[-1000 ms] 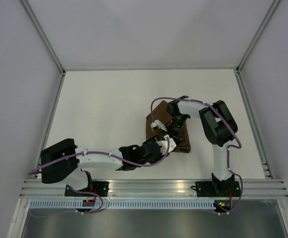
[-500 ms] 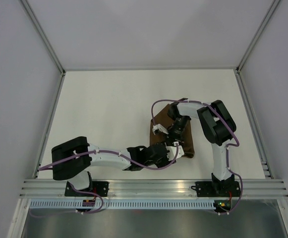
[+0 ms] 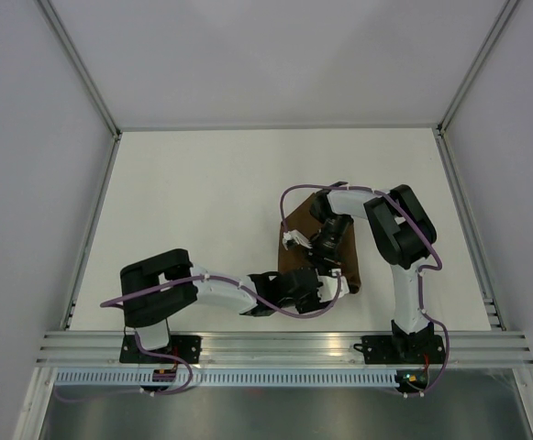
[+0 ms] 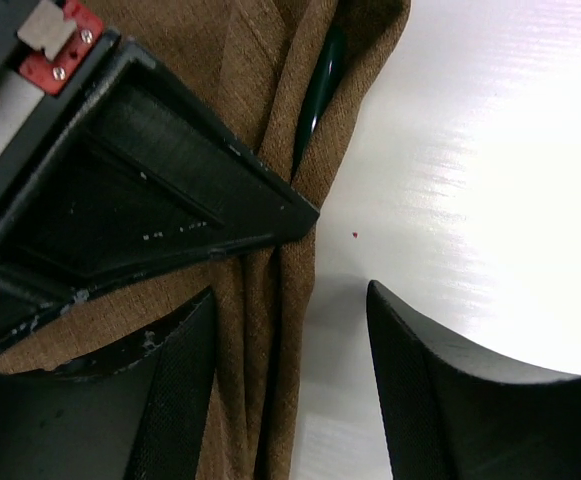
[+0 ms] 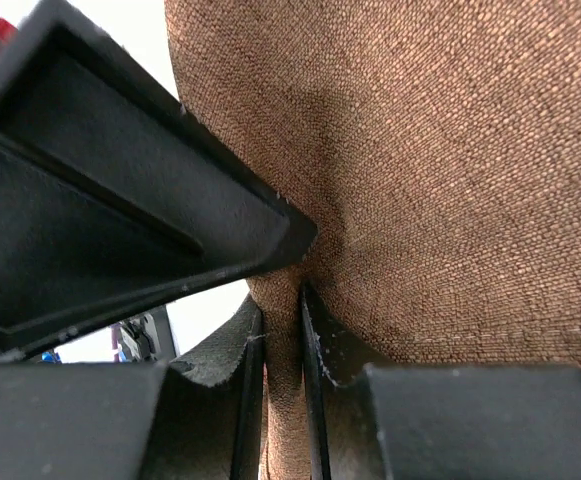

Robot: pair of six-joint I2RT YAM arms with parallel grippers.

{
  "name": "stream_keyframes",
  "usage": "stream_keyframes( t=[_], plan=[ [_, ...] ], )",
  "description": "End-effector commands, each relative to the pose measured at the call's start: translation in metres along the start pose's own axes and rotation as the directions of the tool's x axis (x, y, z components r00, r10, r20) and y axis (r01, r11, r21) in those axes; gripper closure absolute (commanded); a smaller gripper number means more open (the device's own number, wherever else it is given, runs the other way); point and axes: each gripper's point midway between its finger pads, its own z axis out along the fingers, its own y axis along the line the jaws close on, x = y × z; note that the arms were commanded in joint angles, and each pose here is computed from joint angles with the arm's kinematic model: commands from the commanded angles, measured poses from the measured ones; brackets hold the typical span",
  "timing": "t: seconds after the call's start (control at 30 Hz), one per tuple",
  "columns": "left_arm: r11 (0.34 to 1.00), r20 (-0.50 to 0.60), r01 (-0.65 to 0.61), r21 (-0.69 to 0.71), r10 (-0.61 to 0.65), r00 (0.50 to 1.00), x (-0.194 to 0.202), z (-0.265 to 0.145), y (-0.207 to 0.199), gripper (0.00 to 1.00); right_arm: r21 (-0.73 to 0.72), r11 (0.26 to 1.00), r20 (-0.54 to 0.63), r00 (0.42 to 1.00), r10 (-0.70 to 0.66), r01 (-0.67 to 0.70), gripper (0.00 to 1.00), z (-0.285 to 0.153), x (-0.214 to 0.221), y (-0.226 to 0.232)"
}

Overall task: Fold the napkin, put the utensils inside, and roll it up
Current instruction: Roll the napkin at the center of the board.

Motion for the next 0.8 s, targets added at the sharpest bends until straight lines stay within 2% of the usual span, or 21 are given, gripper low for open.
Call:
stream_keyframes(
  t=[0.0, 0.2, 0.4, 0.47, 0.5, 0.57, 0.77],
  plan=[
    [0.999, 0.061, -0.046, -0.014, 0.046, 0.997, -0.020, 0.009, 0.003, 0.37, 0.114, 0.989, -0.102, 0.991, -0.081, 0.093, 0.86, 0.010, 0.020, -0.047],
    [0.998, 0.037, -0.052, -0.023, 0.053, 0.998, -0.013, 0.013, 0.003, 0.57, 0.117, 0.989, -0.099, 0.992, -0.077, 0.088, 0.86, 0.009, 0.020, -0.048],
    [0.999, 0.013, -0.051, -0.003, 0.051, 0.999, -0.006, 0.015, -0.001, 0.83, 0.122, 0.989, -0.087, 0.993, -0.076, 0.087, 0.85, 0.006, 0.016, -0.046],
    [0.999, -0.001, -0.051, 0.019, 0.051, 0.999, -0.004, 0.015, -0.005, 0.90, 0.125, 0.988, -0.074, 0.994, -0.080, 0.089, 0.84, 0.004, 0.014, -0.044],
    [0.998, -0.004, -0.051, 0.029, 0.051, 0.999, -0.004, 0.016, -0.006, 0.90, 0.127, 0.988, -0.069, 0.994, -0.084, 0.092, 0.83, 0.003, 0.012, -0.043],
    [0.998, -0.011, -0.046, 0.053, 0.047, 0.999, -0.004, 0.017, -0.010, 0.98, 0.128, 0.988, -0.045, 0.995, -0.085, 0.090, 0.76, 0.001, 0.007, -0.040],
    [0.993, -0.038, -0.007, 0.115, 0.011, 0.999, 0.000, 0.017, -0.015, 0.98, 0.171, 0.979, 0.044, 0.992, -0.122, 0.112, 0.55, -0.025, -0.012, -0.024]
  ],
)
